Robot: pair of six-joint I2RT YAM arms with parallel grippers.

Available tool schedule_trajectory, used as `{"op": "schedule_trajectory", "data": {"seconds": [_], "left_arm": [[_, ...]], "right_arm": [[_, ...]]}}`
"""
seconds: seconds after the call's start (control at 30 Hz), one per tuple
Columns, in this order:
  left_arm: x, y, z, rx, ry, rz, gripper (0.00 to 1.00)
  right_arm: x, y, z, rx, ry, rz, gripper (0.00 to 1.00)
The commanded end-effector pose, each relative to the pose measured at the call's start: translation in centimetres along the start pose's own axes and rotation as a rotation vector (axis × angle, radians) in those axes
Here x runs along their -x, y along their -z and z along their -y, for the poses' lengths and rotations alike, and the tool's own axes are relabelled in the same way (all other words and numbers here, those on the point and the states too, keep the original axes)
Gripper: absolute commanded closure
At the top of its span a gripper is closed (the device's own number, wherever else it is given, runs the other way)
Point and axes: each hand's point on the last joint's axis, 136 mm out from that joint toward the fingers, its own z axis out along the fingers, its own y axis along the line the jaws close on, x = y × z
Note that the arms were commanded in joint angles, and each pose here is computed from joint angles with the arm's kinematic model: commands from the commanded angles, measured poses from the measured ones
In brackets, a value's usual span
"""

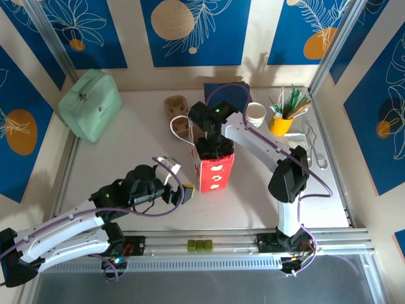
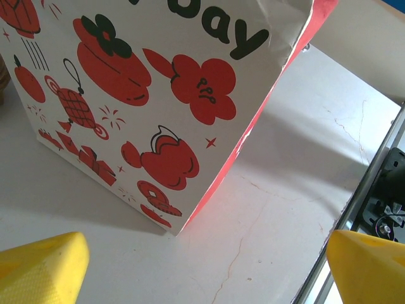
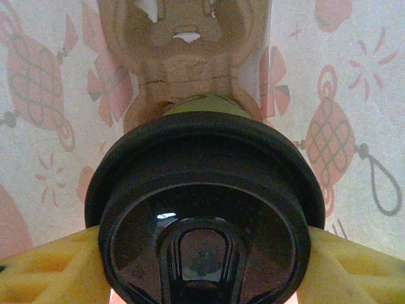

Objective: Pack the takeout coffee

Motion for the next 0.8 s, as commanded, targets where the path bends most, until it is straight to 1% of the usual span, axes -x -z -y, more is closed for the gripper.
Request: {"op": "schedule_trajectory", "data": {"seconds": [0.0,0.27,0.5,0.77], "left_arm": [[0.5,0.0,0.2,0.0,-0.007,0.018,0.04],[0.7,-0.1,0.2,0.0,-0.012,0.016,0.04],[0.6,0.0,0.2,0.004,-0.012,0.014,0.03],[0.7,0.0,0.2,0.004,-0.008,0.017,0.03]], "right_arm": [[-0.4,0.9,0.2,0.002,0.002,0.003,0.35],[-0.5,1.1,0.0,0.013,0.006,-0.002,0.35],[-0.7,1.5,-0.7,0.069,0.011,-0.006,0.36],[-1.1,1.7,-0.8,0.079,0.012,-0.021,0.36]]}}
